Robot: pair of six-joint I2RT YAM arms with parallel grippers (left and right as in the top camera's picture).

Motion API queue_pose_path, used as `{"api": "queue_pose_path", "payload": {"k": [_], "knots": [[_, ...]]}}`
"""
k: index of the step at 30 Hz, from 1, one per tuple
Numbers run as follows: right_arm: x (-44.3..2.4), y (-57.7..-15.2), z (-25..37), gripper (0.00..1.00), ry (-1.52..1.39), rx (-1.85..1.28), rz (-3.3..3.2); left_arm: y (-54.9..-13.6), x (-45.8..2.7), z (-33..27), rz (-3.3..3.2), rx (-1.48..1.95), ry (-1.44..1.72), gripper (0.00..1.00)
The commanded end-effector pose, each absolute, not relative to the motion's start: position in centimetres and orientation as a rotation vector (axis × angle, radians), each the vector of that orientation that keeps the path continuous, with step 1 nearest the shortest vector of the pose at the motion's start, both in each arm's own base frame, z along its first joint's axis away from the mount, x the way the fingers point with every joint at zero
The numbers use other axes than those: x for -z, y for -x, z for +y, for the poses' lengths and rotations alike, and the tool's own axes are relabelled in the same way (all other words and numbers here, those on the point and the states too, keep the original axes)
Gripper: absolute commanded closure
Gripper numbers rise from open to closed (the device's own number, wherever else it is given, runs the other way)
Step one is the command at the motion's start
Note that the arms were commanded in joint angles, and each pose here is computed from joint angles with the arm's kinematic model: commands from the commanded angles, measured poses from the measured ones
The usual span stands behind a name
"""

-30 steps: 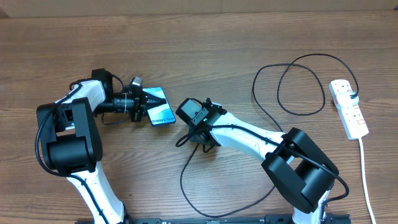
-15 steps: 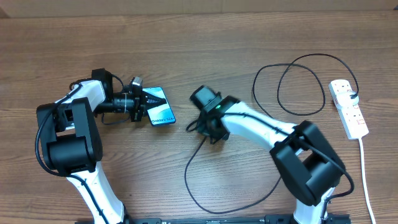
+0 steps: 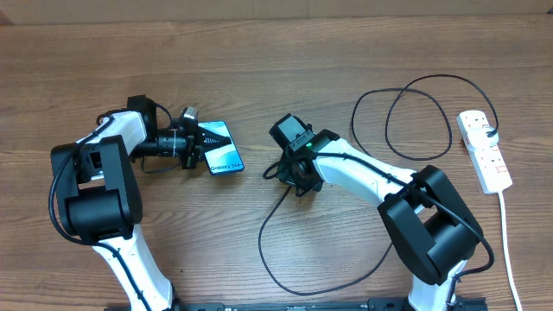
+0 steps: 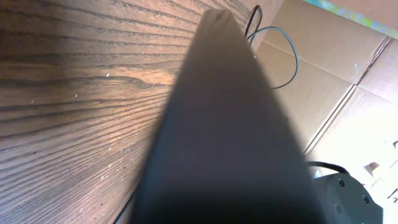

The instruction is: Plug charger to phone and switch on socket

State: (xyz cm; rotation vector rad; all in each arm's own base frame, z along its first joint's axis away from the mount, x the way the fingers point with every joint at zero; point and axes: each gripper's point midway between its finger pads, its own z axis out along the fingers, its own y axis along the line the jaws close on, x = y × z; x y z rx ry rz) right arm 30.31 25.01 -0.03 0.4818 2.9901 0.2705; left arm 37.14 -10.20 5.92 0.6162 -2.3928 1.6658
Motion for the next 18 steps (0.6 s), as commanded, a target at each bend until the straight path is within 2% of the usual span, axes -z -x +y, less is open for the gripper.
{"api": "queue_pose_path", "payload": {"k": [1,3,5,6,8,12,15,18], "knots": [[2.7,-29.2,23.7,0.78,-0.507,-0.161,3.009,-37.5,-6.7,-10.2,-2.38,-1.71,-0.61,0.96],[2.7,-29.3,23.7,0.79,-0.506,-0.166,3.007,-37.5,-6.7,-10.2,-2.379,-1.71,-0.611,0.96],[2.7,-29.3,23.7,0.87,-0.506,-0.166,3.007,-37.5,-6.8,-10.2,-2.38,-1.711,-0.61,0.96],[2.7,-29.3,23.7,0.96,-0.505,-0.166,3.007,-37.5,-6.7,-10.2,-2.381,-1.711,-0.609,0.96],[2.7,-29.2,23.9,0.96,-0.469,-0.179,3.018,-37.7,-6.7,-10.2,-2.393,-1.718,-0.599,0.96],[0.8,-29.5,25.7,0.96,-0.222,-0.356,3.08,-37.5,-7.1,-10.3,-2.378,-1.742,-0.581,0.96],[-3.5,-30.2,27.4,0.96,0.144,-0.654,3.022,-38.2,-10.2,-11.0,-2.327,-2.052,-0.378,0.96],[-10.0,-28.1,30.0,0.96,0.622,-1.115,2.799,-38.5,-12.7,-11.1,-2.245,-2.28,-0.261,0.96]]}}
